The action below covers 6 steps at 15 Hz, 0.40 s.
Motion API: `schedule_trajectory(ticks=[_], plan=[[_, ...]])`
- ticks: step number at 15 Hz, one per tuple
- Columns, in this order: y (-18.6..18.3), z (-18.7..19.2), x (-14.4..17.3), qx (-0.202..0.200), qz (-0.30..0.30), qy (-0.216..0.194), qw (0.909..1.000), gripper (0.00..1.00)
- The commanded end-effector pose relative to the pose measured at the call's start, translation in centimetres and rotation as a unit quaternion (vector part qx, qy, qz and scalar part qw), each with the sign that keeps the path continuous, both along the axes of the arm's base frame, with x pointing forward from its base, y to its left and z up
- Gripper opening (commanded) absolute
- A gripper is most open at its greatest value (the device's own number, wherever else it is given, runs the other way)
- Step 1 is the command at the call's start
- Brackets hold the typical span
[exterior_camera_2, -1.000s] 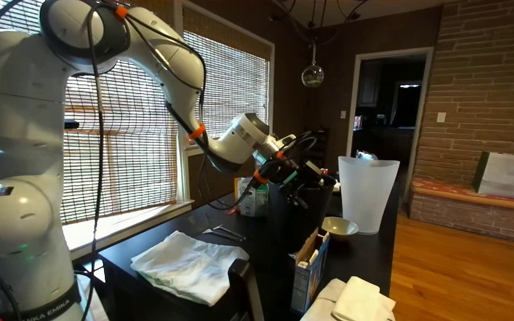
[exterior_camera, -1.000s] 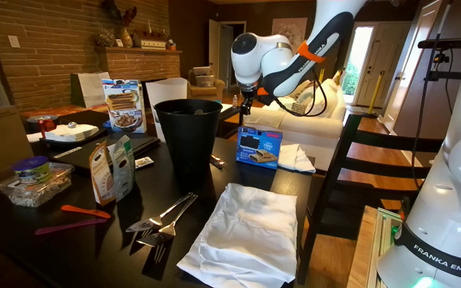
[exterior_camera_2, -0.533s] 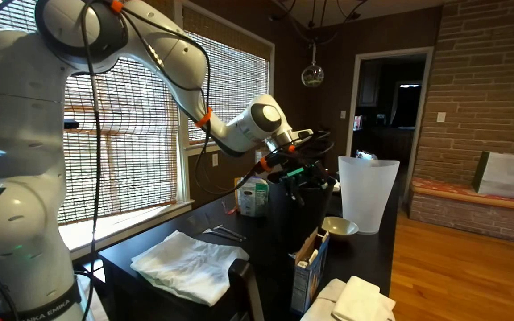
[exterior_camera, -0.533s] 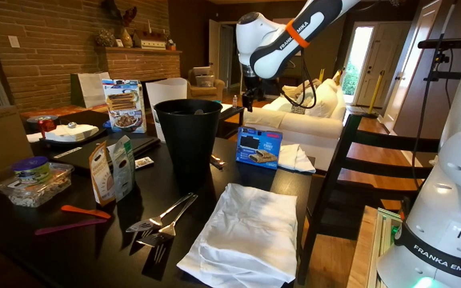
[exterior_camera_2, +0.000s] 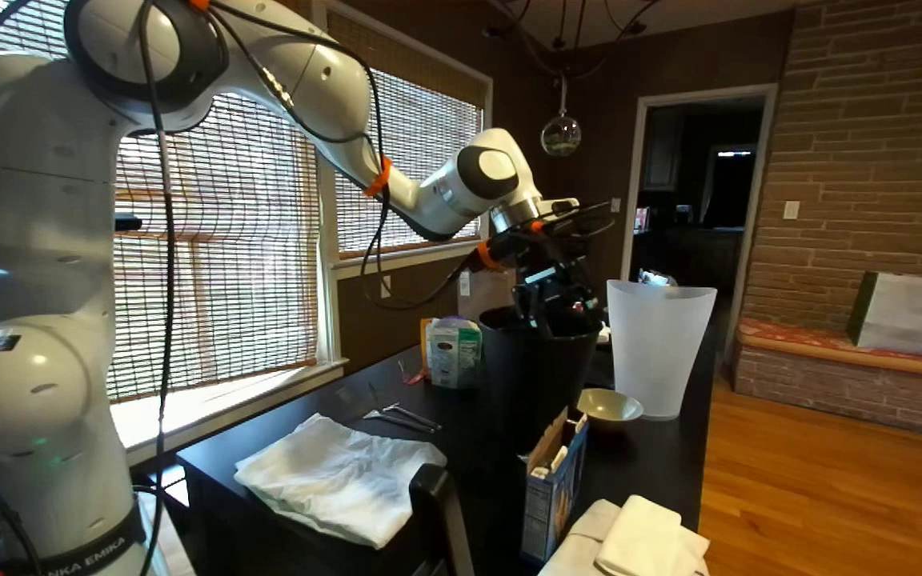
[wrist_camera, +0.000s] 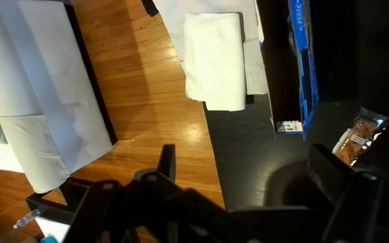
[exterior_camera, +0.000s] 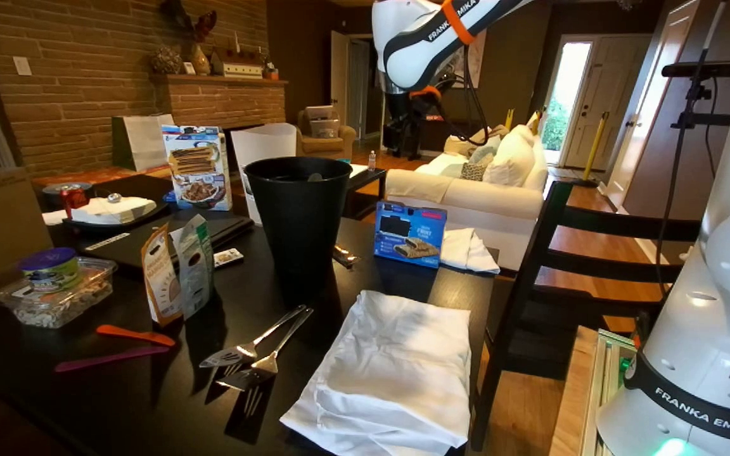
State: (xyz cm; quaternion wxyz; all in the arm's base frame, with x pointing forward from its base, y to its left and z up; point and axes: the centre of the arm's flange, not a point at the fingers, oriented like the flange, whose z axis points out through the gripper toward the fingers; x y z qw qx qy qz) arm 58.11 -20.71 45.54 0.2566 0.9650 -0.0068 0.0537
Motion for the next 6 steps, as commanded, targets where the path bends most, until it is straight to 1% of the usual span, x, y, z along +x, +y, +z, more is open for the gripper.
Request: schedule_trajectory(ticks=[1,2,6], plan=[[-0.95,0.95,0.59,0.013,0.001,-0.012,0.9998,1.00],[-0.38,0.49,0.07,0.001,-0.004,-0.006,1.0000,1.00],[-0.65,0.64,0.12,0.003,-0.005,-0.009,0.9999,1.00]])
